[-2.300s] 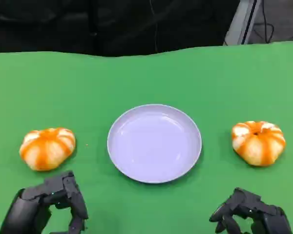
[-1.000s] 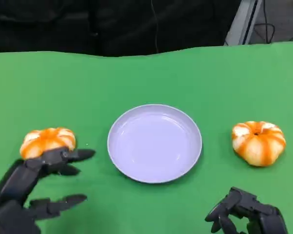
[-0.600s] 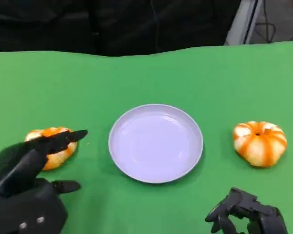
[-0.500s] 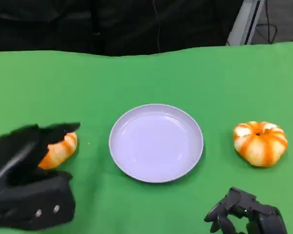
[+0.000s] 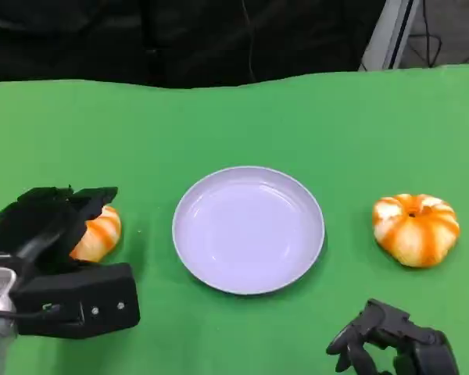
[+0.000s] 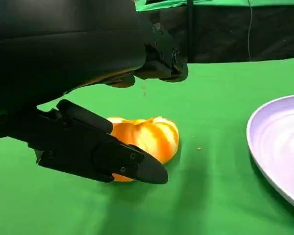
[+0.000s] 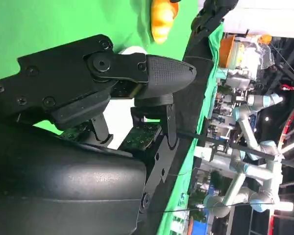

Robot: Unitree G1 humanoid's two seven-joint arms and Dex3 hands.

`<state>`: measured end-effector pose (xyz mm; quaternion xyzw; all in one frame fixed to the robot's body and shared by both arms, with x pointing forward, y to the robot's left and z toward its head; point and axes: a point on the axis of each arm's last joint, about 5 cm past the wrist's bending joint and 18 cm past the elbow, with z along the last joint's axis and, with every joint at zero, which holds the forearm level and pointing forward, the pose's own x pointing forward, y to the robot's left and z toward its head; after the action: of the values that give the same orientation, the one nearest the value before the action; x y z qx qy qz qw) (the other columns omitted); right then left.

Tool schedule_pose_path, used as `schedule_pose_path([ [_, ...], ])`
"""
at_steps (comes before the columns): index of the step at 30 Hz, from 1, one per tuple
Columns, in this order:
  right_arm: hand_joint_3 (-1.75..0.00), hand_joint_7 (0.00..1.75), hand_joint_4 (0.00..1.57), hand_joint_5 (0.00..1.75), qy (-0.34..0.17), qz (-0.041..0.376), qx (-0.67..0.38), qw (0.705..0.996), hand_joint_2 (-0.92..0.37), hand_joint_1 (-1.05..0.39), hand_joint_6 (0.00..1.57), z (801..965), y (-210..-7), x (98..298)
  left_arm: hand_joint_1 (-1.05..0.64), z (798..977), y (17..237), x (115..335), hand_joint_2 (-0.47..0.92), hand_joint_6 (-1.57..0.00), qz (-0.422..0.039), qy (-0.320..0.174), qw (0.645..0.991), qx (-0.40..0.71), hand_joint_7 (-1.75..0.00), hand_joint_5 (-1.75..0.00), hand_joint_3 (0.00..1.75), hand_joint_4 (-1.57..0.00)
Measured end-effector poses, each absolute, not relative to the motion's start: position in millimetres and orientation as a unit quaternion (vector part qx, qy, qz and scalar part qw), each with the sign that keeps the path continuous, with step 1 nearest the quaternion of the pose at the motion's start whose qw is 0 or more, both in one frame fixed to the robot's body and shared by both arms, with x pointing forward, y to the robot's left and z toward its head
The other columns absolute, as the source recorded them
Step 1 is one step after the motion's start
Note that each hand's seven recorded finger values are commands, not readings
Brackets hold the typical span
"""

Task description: Grasp the bread from the table and place it into the plate.

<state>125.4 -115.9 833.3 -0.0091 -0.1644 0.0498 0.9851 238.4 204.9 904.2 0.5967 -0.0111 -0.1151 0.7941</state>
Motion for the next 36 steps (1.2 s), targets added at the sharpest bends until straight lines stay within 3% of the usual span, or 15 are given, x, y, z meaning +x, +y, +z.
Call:
schedule_pose_path([
  [18, -0.47, 1.21, 0.83, 1.55, -0.164, 0.050, -0.009, 0.985, -0.91, -0.70, 0.90, 833.3, -115.7, 125.4, -0.56, 904.2, 205.3, 238.4, 0.92, -0.26, -0.116, -0.009, 0.793, 0.598, 0.00, -0.18, 0.06, -0.13],
  [20, -0.46, 1.21, 0.83, 1.55, -0.162, 0.049, -0.008, 0.986, -0.91, -0.69, 0.90, 833.0, -115.3, 124.7, -0.56, 899.5, 201.8, 250.0, 0.92, -0.26, -0.122, 0.006, 0.781, 0.613, 0.00, -0.17, 0.06, -0.12],
  [25, -0.44, 1.19, 0.83, 1.53, -0.163, 0.050, -0.004, 0.985, -0.91, -0.70, 0.90, 833.6, -112.7, 123.8, -0.38, 876.3, 193.9, 278.0, 0.92, -0.31, -0.136, 0.107, 0.753, 0.634, -0.02, -0.18, 0.08, -0.22],
  [27, -0.44, 1.18, 0.83, 1.53, -0.162, 0.049, -0.004, 0.986, -0.91, -0.70, 0.90, 833.4, -113.0, 123.3, -0.39, 867.4, 188.9, 284.2, 0.92, -0.32, -0.140, 0.128, 0.744, 0.640, -0.02, -0.17, 0.09, -0.23],
  [36, -0.44, 1.18, 0.83, 1.52, -0.163, 0.048, -0.005, 0.985, -0.92, -0.68, 0.90, 834.3, -114.1, 123.3, -0.40, 863.8, 186.2, 293.4, 0.92, -0.33, -0.134, 0.124, 0.738, 0.649, -0.01, -0.13, 0.07, -0.26],
])
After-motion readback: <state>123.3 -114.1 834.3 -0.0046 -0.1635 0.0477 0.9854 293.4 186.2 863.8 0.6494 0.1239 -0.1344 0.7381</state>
